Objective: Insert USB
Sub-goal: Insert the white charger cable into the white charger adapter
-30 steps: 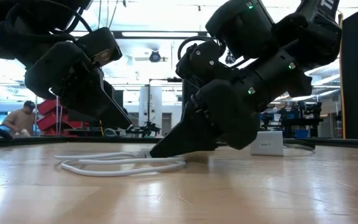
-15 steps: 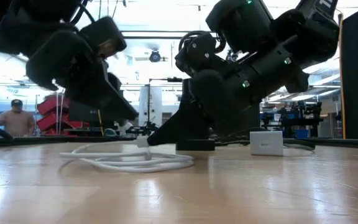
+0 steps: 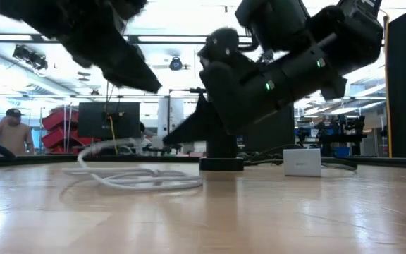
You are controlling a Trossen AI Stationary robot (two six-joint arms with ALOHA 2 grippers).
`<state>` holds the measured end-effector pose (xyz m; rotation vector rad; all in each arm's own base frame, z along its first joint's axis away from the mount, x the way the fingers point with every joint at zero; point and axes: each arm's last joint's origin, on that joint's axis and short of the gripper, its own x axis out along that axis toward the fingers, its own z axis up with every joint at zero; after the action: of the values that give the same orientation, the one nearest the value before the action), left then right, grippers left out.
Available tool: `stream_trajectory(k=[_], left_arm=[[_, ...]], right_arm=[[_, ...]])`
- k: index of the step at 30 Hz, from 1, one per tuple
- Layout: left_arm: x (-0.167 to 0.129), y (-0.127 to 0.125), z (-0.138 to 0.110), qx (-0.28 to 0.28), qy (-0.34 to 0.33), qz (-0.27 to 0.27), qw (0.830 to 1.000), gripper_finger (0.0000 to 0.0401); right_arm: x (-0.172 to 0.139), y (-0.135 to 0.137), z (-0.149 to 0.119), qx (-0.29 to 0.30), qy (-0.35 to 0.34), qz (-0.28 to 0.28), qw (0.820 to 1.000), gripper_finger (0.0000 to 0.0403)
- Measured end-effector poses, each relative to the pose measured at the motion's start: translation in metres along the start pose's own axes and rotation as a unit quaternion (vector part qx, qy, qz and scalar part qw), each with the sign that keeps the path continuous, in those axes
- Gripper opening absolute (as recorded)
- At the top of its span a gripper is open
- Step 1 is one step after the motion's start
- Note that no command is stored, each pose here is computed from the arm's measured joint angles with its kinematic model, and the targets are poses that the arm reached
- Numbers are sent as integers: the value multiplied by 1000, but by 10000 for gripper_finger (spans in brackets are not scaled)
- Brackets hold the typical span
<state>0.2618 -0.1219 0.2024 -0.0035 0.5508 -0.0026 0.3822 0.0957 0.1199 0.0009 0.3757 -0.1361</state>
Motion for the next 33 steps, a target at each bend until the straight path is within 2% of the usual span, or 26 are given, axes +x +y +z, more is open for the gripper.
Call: stream_trajectory(k=[6,14,20,26,28,33], left_arm=[[-21,-24,4,11,-35,-41,998,207],[-26,-30,4,15,-47,-50,998,207],[-33,-40,4,23,-10,-54,998,207],[-39,-44,-9,15,37,-12,999,207],[-35,-43,-14,22,42,16,999,207],[-14,-46,-31,58,79,43,994,207]], right_arm=[[-21,5,31,-18,-44,-51,998,0],[-47,14,58,-41,-86,-105,990,0],[-64,25,69,-60,-103,-134,984,0],[-68,29,69,-66,-104,-146,982,0],[-68,28,69,-63,-105,-147,982,0],[-67,26,72,-53,-115,-151,980,0]])
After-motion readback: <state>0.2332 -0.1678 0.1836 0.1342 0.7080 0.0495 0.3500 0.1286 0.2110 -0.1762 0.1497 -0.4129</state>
